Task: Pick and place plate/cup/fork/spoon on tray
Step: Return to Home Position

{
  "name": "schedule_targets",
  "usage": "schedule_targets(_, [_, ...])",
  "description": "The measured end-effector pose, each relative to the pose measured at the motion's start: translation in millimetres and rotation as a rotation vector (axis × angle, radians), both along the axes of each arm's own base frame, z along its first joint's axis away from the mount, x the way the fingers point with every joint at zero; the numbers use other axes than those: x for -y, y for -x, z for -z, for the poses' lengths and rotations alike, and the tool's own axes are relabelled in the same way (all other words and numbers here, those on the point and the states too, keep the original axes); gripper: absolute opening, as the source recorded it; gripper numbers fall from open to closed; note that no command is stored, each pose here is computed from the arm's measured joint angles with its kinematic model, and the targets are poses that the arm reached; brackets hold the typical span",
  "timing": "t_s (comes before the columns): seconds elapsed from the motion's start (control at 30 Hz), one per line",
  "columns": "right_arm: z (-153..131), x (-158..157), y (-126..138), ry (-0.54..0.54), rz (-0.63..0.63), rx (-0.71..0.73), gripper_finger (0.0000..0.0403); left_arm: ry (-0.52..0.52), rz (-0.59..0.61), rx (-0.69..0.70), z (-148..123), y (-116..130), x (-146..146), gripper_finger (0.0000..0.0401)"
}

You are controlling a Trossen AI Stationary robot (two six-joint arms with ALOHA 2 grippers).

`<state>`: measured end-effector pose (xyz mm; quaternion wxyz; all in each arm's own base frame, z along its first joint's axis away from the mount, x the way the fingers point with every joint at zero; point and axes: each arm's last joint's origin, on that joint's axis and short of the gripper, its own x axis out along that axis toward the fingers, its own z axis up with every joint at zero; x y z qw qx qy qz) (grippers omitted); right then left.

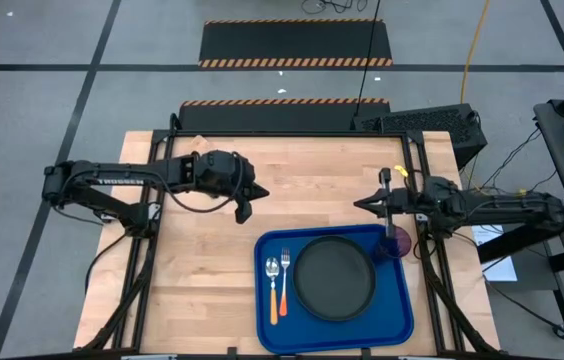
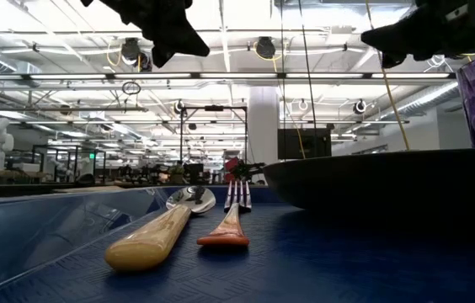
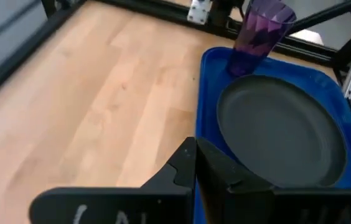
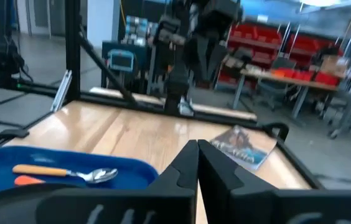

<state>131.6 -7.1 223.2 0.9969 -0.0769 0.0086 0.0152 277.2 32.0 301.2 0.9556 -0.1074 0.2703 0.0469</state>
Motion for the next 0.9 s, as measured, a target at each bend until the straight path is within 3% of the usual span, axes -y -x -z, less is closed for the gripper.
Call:
schedule_targets(0.1, [9,0,4,0.002,0.0,0.047,0.0,0.022,0.014,-0.037,3,1,6,0.001])
schedule_targets(0.33, [13,-1,14,0.002,-0.004,0.108,0.0,-0.107,0.111,-0.05,4,1,22,0.001])
schedule_targets(0.5, [10,-2,22,0.021,-0.005,0.136,0.0,-0.12,0.119,-0.048,6,1,23,0.001])
schedule_targets(0.7, [15,-5,33,0.002,-0.079,0.104,0.0,-0.105,0.1,0.04,26,8,23,0.001])
schedule_targets(0.9, [20,-6,45,-0.008,-0.083,0.084,0.0,-0.073,0.073,0.126,40,32,23,0.0004])
